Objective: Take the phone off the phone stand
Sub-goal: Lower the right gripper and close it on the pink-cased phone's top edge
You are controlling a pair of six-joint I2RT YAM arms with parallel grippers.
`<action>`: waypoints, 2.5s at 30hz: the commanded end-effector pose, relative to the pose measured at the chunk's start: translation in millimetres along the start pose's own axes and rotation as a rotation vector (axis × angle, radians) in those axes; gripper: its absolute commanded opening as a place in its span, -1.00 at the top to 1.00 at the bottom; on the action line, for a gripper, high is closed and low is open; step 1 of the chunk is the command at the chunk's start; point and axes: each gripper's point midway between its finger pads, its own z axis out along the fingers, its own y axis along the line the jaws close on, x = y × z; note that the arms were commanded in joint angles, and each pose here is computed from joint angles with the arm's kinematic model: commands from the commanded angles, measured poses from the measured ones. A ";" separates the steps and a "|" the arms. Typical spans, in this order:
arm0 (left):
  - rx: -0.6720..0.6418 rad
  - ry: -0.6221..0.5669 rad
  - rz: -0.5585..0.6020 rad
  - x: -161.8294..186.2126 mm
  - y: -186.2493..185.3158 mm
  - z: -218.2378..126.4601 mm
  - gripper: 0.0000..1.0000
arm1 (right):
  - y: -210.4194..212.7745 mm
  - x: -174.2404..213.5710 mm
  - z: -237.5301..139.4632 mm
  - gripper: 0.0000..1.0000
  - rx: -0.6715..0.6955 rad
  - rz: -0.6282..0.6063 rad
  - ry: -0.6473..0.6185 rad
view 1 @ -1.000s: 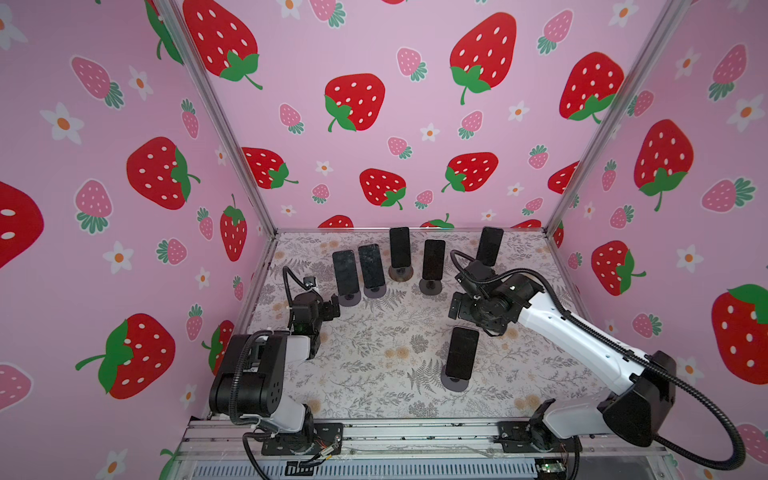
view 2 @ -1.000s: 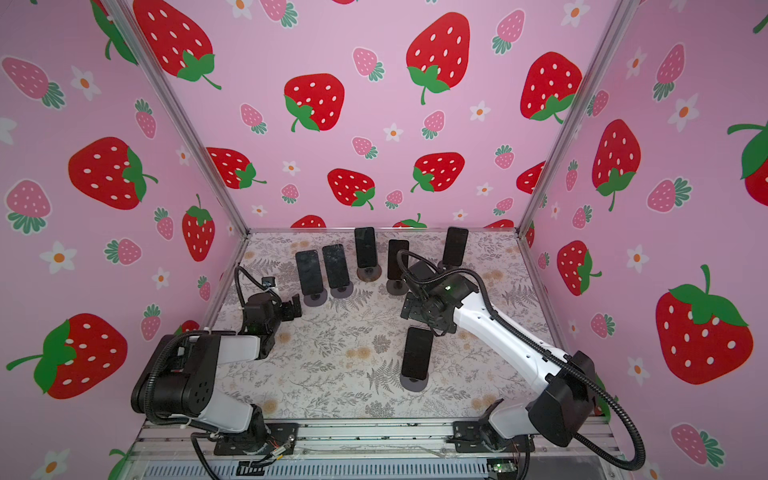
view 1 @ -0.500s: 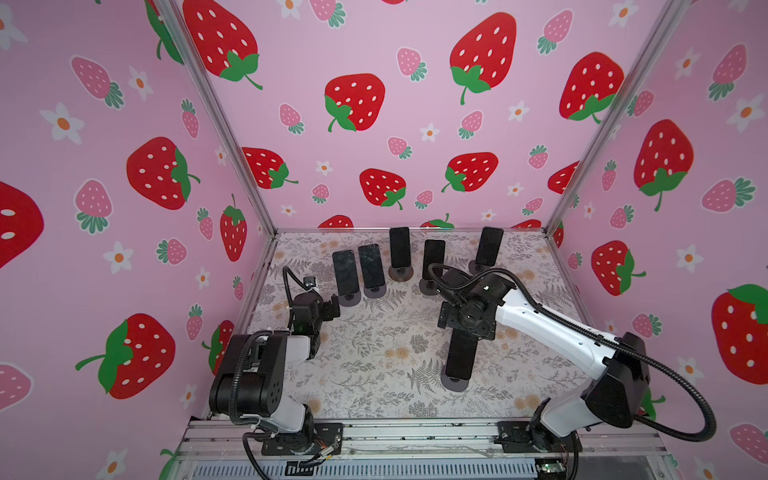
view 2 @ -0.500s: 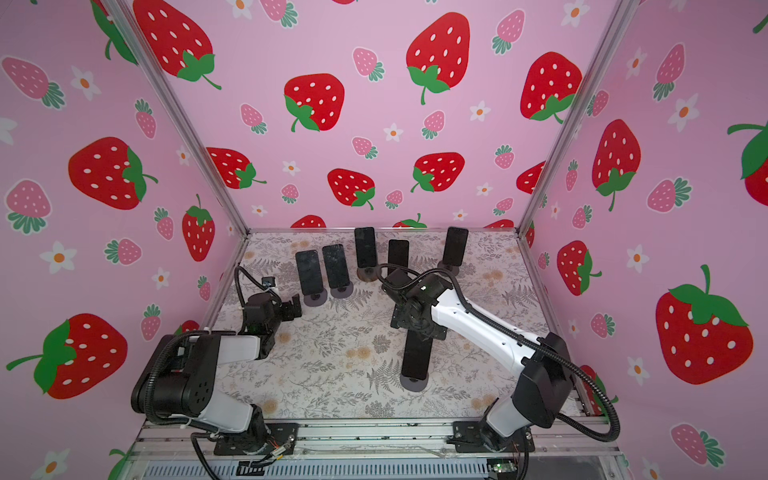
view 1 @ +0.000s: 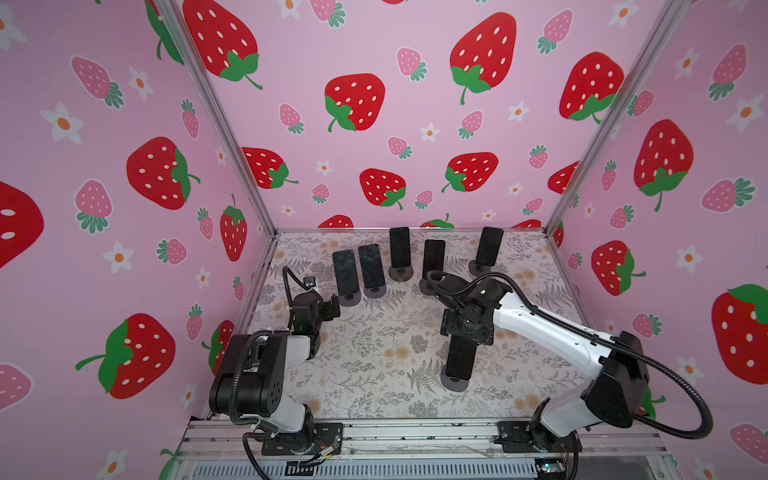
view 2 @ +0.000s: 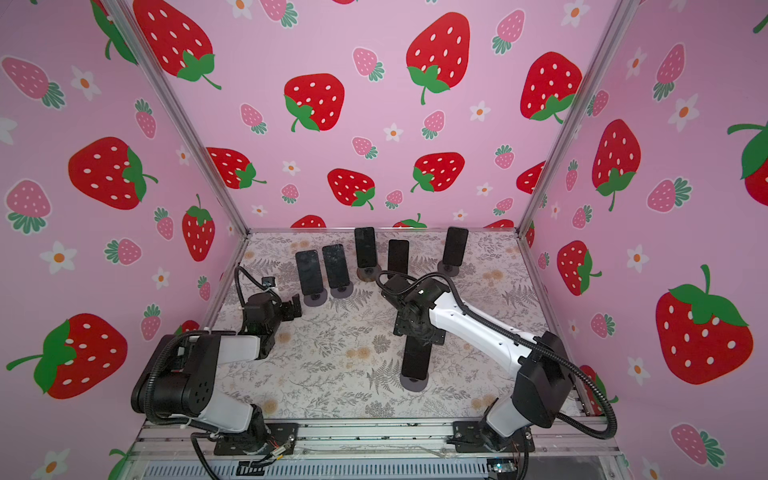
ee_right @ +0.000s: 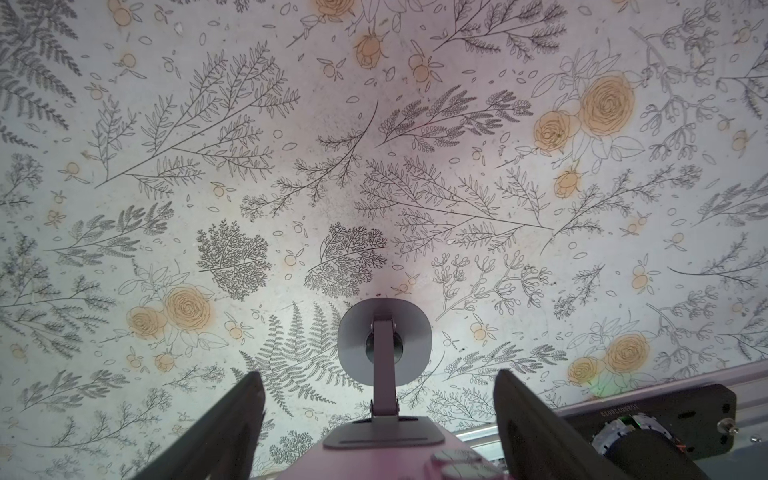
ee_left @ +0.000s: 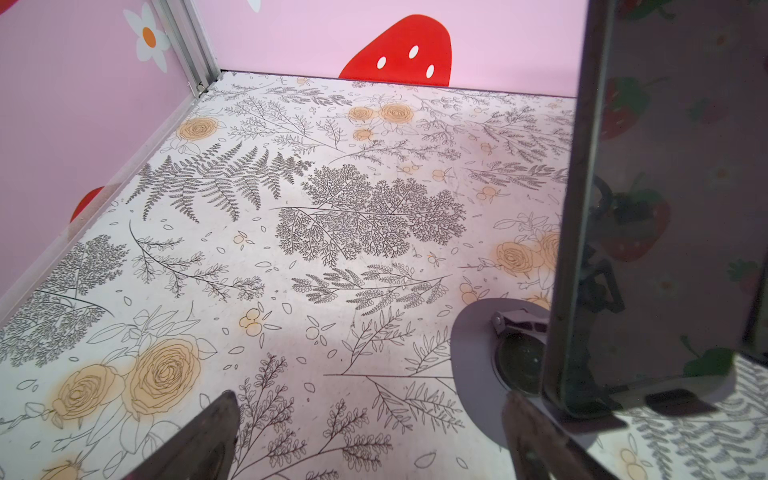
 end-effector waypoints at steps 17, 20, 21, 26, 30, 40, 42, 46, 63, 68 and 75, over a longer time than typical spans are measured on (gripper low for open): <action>-0.011 -0.050 0.012 -17.4 0.5 3.1 -0.99 | -8.9 21.0 -2.8 -0.68 -0.014 0.030 0.032; -0.011 -0.050 0.012 -17.7 0.6 3.2 -0.99 | -7.8 22.7 -3.4 -0.68 -0.019 0.036 0.037; -0.010 -0.051 0.012 -17.9 0.4 3.2 -0.99 | -7.0 22.3 -4.3 -0.68 -0.023 0.036 0.035; -0.011 -0.049 0.012 -17.1 0.6 3.1 -0.99 | -6.8 23.8 -3.9 -0.59 -0.018 0.032 0.039; -0.011 -0.048 0.012 -17.0 0.6 3.2 -0.99 | -3.4 24.0 -5.7 -0.56 -0.025 0.026 0.038; -0.010 -0.049 0.012 -17.2 0.3 3.2 -0.99 | -2.1 26.3 -1.4 -0.56 -0.002 -0.019 0.043; -0.010 -0.049 0.012 -17.3 0.5 3.2 -0.99 | -4.1 25.8 -1.3 -0.65 0.008 -0.025 0.040; -0.011 -0.050 0.012 -17.3 0.6 3.2 -0.99 | -3.1 20.9 -3.8 -0.78 0.006 -0.055 0.017; -0.009 -0.052 0.012 -18.0 0.2 3.0 -0.99 | -6.4 19.4 -1.5 -0.62 -0.008 -0.112 -0.013; -0.011 -0.051 0.011 -17.8 0.7 3.0 -0.99 | -5.4 21.0 0.4 -0.60 -0.024 -0.095 -0.013; -0.011 -0.051 0.012 -17.3 0.6 2.9 -0.99 | -2.8 17.8 -3.9 -0.44 -0.046 -0.080 -0.030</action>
